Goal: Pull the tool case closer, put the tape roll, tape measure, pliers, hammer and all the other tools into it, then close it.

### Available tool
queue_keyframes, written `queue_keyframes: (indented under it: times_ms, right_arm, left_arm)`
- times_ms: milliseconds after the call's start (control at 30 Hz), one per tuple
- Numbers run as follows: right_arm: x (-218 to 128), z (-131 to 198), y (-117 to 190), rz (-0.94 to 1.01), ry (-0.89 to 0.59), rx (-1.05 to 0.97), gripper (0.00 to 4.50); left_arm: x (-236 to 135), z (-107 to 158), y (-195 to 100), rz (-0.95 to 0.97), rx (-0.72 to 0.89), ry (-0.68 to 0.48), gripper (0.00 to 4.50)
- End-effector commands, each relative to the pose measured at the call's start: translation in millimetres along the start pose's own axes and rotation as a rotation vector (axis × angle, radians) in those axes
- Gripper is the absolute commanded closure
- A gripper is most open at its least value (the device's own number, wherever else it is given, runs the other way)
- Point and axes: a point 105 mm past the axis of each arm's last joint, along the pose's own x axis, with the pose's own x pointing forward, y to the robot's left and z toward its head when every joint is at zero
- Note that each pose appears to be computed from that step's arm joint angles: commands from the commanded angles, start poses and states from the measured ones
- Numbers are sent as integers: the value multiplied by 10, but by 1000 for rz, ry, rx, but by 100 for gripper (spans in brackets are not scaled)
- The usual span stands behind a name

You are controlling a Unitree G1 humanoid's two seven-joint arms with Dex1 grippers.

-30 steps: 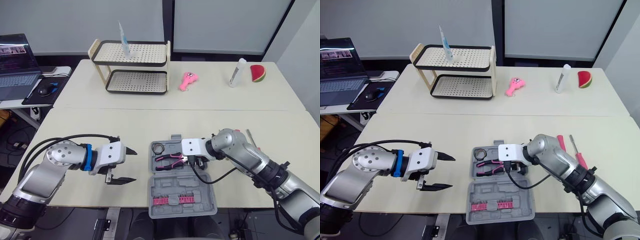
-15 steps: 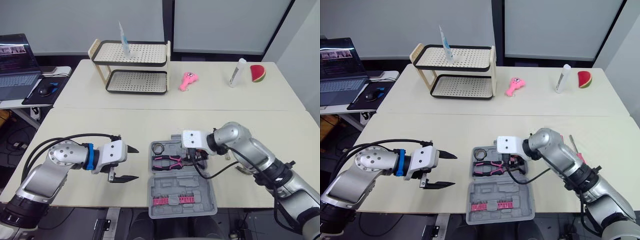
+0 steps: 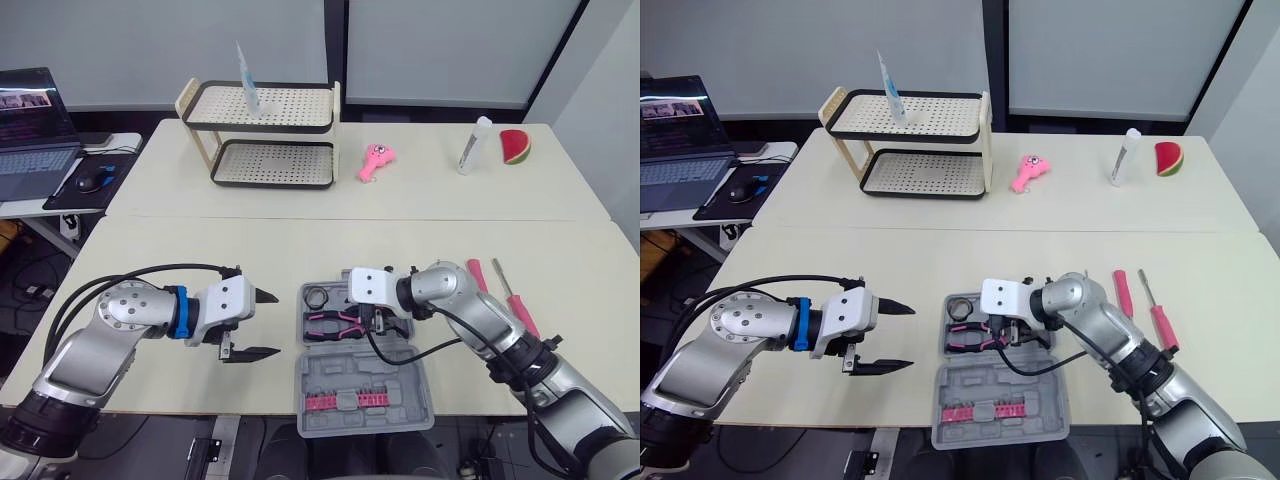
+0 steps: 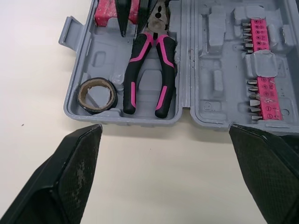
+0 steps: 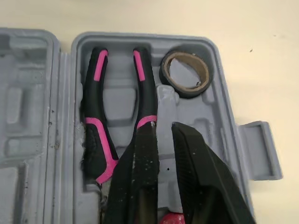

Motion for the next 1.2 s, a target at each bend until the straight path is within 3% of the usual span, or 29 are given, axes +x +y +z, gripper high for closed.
queue_keyframes:
  times_ms: [33,200,333,433,533,733,867,967,1200]
  right_arm:
    - [50,4,-1,-4,6,-42,448]
    - [111,-262,68,28,102,-29,448]
    - [127,-269,96,31,91,-11,448]
    - [113,-194,79,11,43,-9,448]
    - [25,46,-18,-68,-99,11,448]
    - [-569,318,-88,-162,-348,7,448]
    - [-979,53,-5,-178,-296,12,448]
    - [-1216,-235,99,-170,-207,47,450]
    - [-1372,-871,374,-122,27,112,450]
  left_arm:
    - [-32,87,22,21,29,-20,0]
    - [-29,78,5,30,18,-20,0]
    - [-37,52,-8,40,6,-15,0]
    - [-44,32,-11,52,-4,-15,0]
    - [-71,-16,-3,76,-20,-11,0]
    - [-138,-98,27,181,-84,-60,0]
    - [-140,-137,-18,208,-129,-124,0]
    - [-122,-276,-121,185,-147,-101,61]
    - [127,-542,-310,113,-150,-44,281]
